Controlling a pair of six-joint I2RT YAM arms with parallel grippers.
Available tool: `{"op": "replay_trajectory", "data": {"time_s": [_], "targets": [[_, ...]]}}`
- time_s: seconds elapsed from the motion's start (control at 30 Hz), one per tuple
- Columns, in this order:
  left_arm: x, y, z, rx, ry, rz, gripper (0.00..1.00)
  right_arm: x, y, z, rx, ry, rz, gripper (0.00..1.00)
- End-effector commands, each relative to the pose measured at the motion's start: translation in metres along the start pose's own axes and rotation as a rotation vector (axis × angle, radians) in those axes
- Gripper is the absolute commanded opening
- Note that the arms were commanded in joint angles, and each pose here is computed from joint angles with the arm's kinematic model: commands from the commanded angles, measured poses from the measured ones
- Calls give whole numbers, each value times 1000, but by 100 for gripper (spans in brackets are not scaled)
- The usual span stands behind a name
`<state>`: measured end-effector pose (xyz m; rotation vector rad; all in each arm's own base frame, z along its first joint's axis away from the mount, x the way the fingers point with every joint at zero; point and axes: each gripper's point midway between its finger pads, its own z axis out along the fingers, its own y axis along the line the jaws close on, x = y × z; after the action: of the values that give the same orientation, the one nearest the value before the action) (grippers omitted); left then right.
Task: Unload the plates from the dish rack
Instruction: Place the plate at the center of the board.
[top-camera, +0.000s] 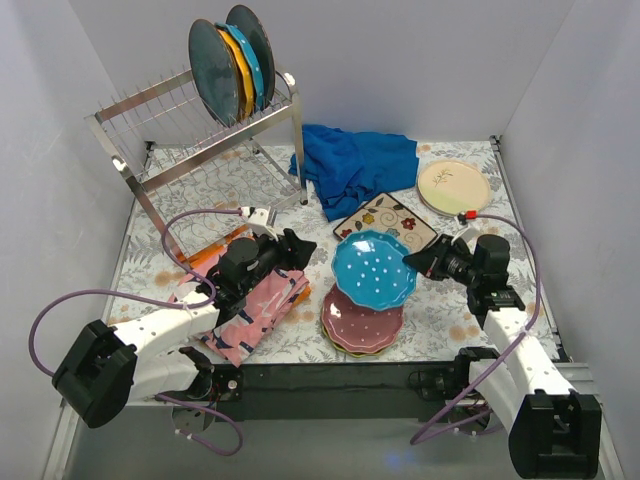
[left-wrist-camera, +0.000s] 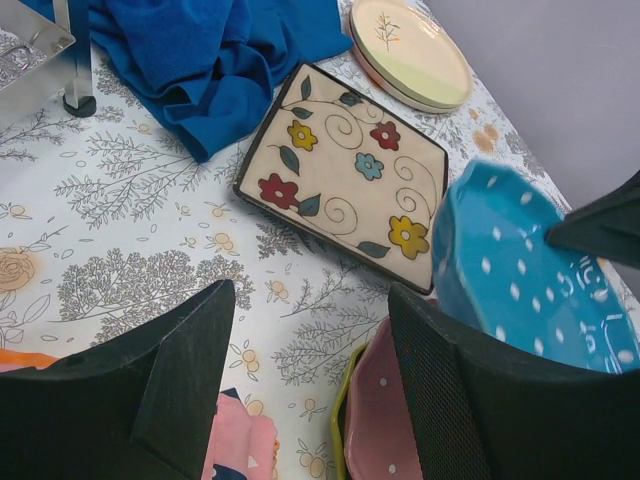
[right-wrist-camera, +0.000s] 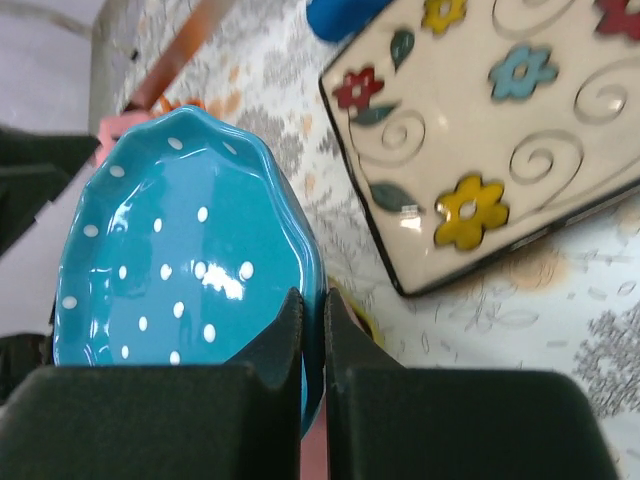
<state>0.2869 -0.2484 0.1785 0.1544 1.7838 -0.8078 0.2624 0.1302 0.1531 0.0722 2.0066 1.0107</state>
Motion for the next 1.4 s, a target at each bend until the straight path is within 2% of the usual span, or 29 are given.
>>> {"op": "replay_trajectory", "data": {"time_s": [0.0, 0.17, 0.43, 0.73, 0.87, 0.97, 1.07, 1.2, 1.37], "targets": [[-8, -5, -3, 13, -34, 4, 61, 21, 16, -6, -69, 48, -25, 1], [-3, -4, 2, 7, -6, 9, 61, 51, 5, -7, -31, 113, -65, 1], [-2, -2, 2, -1, -10, 12, 61, 76, -1, -4, -30, 144, -116, 1], [-1, -1, 2, -5, -6, 14, 61, 78, 7, 4, -44, 121, -197, 2], [-3, -2, 2, -2, -8, 14, 60, 74, 8, 0, -27, 112, -219, 14], [-3, -2, 1, -1, -11, 13, 61, 75, 5, -3, -4, 115, -221, 32], [-4, -3, 1, 5, -12, 13, 61, 71, 2, -5, 26, 106, -230, 41], [1, -11, 3, 47, 13, 15, 60, 62, 0, -10, 84, 90, -233, 40], [13, -19, 9, 96, 70, 16, 58, 71, -5, -10, 94, 124, -218, 24]]}}
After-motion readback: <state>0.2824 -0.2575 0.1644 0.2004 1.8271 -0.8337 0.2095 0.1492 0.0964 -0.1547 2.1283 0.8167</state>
